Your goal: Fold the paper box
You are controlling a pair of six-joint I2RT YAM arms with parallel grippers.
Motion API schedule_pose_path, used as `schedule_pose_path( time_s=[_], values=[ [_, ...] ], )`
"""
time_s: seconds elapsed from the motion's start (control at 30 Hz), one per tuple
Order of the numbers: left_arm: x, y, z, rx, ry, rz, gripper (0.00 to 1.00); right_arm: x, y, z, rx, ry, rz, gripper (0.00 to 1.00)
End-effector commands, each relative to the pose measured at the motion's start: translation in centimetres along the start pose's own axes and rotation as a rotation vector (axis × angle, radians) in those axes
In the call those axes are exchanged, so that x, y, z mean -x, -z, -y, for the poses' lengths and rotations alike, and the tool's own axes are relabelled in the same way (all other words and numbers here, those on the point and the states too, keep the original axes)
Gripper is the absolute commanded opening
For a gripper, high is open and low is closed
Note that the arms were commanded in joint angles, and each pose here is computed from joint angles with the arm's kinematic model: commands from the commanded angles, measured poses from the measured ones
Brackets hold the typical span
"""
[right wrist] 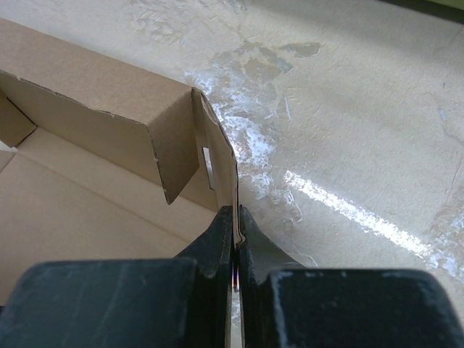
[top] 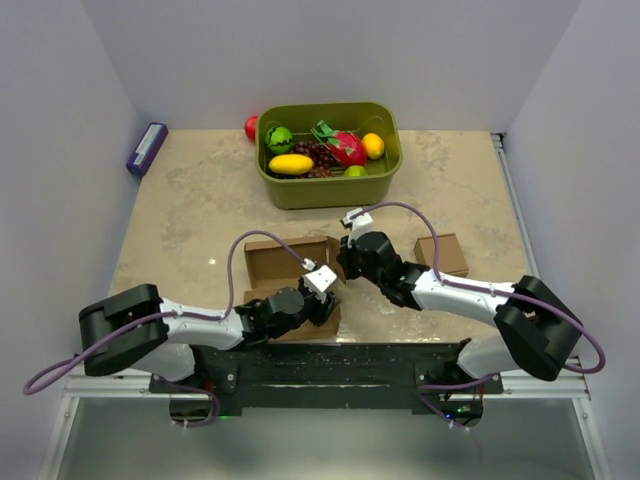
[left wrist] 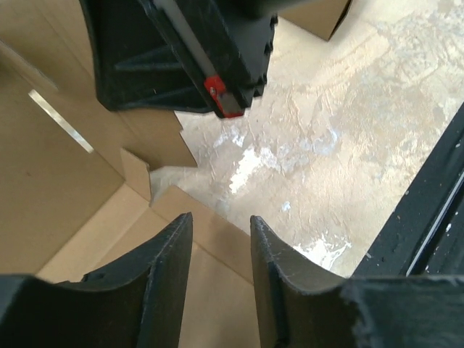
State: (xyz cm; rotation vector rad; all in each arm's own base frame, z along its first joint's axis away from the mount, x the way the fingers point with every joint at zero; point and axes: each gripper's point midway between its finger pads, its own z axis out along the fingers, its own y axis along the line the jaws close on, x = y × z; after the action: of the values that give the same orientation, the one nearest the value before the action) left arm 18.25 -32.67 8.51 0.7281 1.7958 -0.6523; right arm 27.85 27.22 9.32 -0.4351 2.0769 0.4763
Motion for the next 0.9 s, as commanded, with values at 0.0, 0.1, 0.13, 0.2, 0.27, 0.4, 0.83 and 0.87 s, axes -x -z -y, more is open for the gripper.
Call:
schedule_pose_path(
  time_s=[0.0,0.1,0.13,0.2,0.27,0.4,0.83,0.87],
  values=[
    [-0.4,-0.4,0.7,-0.014,0.051,0.022,0.38,1.7,0.1,-0.1,-0.017,-0.015,0.038,0.0],
    [-2.1,-0.7,0.9,-0.025,0.044,-0.012,0.34,1.6,0.0,-0.1,-0.02,-0.018,0.034,0.0],
    [-2.8,-0.9,0.9,-0.026,0.043,-0.026,0.33,1.6,0.0,-0.1,-0.02,-0.021,0.034,0.0],
    [-3.5,-1.3,1.0,-0.021,0.043,-0.042,0.32,1.7,0.0,-0.1,-0.02,-0.021,0.034,0.0],
    [-4.7,-1.7,0.5,0.007,0.035,-0.073,0.31,2.0,0.1,0.0,-0.029,-0.023,0.042,0.0],
    [-6.2,-2.2,0.0,0.048,0.035,-0.121,0.28,2.2,0.3,0.0,-0.029,-0.028,0.041,0.0],
    [-7.5,-3.6,-1.0,0.147,0.033,-0.198,0.2,1.8,1.2,-0.9,-0.02,-0.181,0.007,0.0],
    [-7.4,-3.6,-1.0,0.149,0.034,-0.198,0.2,1.8,1.2,-0.8,-0.023,-0.185,0.008,0.0]
  ],
)
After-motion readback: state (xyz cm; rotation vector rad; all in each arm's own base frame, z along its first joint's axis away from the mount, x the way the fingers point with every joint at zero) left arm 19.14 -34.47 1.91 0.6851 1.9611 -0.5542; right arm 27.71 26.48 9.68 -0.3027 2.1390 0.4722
